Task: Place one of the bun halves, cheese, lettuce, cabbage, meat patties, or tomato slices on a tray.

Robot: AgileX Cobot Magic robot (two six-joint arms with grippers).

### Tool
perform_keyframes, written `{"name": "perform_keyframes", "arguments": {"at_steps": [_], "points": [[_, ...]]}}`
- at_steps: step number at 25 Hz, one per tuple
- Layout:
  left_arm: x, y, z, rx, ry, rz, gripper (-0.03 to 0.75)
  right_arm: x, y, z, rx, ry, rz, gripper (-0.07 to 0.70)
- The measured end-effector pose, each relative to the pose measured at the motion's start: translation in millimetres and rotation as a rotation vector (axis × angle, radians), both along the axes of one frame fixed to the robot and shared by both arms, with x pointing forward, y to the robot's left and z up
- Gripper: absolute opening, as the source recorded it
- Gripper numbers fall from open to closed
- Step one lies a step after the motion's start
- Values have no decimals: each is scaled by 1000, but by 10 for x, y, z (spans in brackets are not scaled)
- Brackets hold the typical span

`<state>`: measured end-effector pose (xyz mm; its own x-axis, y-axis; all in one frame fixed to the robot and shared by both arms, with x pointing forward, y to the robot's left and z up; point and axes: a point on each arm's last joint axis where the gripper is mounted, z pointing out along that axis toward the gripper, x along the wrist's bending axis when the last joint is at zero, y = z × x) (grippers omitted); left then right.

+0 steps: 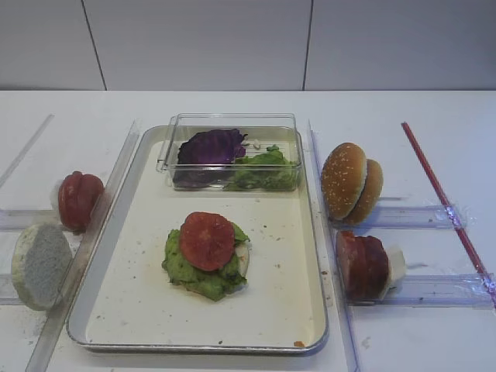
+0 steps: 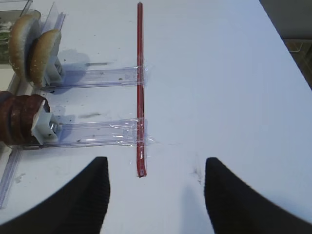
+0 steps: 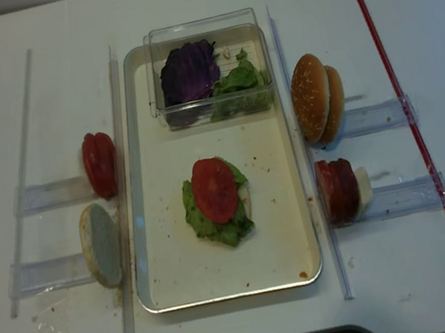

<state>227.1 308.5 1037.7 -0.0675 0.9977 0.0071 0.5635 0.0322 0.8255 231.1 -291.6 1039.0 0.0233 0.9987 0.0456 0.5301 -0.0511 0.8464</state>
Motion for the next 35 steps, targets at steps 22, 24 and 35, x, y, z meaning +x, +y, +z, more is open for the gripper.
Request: {"name": "perform_keyframes", "arguments": {"at_steps": [22,24,35], "points": [[-1,-1,0,0,0,12,433,0,0,0,0,0,0,445],[0,-1,1,1,-1,11,433,0,0,0,-2,0,1,445],[0,-1,1,1,-1,11,433,0,0,0,-4,0,2,445]]}}
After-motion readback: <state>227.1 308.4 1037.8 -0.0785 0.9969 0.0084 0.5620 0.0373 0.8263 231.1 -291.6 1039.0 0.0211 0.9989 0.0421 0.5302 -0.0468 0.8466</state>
